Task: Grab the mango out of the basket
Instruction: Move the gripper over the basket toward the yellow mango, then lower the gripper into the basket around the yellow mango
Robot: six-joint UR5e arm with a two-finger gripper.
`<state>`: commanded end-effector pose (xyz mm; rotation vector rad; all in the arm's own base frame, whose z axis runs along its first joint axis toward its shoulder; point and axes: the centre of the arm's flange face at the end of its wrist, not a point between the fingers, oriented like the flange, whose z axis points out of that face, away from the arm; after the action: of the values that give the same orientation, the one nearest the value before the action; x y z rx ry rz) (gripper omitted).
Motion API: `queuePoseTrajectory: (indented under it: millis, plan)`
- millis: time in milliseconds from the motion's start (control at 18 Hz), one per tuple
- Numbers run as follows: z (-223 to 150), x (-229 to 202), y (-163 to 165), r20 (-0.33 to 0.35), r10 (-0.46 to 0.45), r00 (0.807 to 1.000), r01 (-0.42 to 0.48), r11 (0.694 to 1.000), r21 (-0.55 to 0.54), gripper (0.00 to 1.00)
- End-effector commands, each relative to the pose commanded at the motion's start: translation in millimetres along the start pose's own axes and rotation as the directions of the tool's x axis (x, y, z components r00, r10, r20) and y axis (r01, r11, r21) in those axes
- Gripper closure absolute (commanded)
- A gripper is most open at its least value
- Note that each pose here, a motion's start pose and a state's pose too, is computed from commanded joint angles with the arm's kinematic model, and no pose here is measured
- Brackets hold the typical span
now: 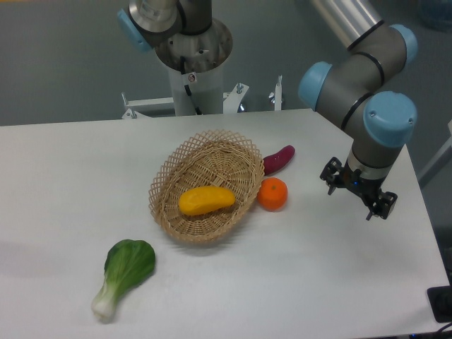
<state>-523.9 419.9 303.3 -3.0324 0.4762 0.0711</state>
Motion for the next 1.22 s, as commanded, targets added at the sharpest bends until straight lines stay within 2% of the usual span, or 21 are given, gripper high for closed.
queuePoseTrajectory:
  millis: [222,500,889,1222]
  plan:
    - [5,35,-41,-0.022,0.054,0.998,-0.054,0.998,0.024,0.00]
    - [17,72,-65,-0.063,0.095,0.994,-0.094,0.995,0.019,0.00]
    - [32,126,-108,-0.109,0.078,0.991,-0.078,0.997,0.006,0.00]
    - [45,175,-118,-0.156,0.119,0.980,-0.122,0.993,-0.004,0.00]
